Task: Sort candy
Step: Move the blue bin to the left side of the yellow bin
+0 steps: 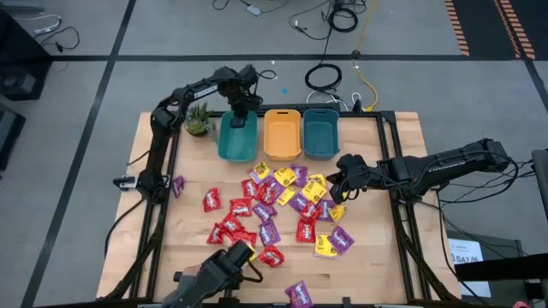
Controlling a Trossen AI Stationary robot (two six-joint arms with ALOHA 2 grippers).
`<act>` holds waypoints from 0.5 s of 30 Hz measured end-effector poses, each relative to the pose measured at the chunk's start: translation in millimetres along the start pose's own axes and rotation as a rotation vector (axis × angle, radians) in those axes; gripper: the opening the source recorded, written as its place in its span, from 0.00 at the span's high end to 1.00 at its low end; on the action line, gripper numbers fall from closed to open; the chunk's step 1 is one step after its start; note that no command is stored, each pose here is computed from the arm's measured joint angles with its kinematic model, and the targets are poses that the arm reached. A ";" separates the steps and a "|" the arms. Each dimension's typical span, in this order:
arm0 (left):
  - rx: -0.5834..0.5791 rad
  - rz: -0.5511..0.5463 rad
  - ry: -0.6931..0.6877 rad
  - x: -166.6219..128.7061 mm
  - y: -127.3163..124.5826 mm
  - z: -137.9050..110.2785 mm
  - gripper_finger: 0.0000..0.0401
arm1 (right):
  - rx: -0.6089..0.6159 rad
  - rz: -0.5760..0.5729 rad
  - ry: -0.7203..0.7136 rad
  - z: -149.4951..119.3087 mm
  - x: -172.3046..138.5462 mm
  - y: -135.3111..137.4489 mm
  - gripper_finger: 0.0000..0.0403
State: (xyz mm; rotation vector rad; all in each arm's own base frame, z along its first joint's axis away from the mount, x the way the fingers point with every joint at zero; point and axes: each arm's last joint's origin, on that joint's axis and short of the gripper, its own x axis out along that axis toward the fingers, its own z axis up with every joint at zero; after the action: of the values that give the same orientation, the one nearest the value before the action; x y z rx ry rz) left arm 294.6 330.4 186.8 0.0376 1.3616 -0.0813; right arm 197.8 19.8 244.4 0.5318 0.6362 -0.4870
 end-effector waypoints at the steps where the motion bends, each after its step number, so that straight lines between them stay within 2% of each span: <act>1: 0.001 0.001 -0.003 2.9 1.2 0.3 0.99 | 0.000 0.000 0.000 0.0 0.0 0.0 1.00; 15: -0.017 0.069 -0.007 7.8 8.0 3.0 0.90 | 0.025 -0.013 -0.021 0.9 0.0 -0.1 1.00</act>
State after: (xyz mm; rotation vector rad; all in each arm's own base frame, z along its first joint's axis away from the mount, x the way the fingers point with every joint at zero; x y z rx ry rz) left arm 299.8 337.9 179.6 0.0699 1.3526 -0.0116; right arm 198.1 19.1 245.0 0.5453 0.6147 -0.5130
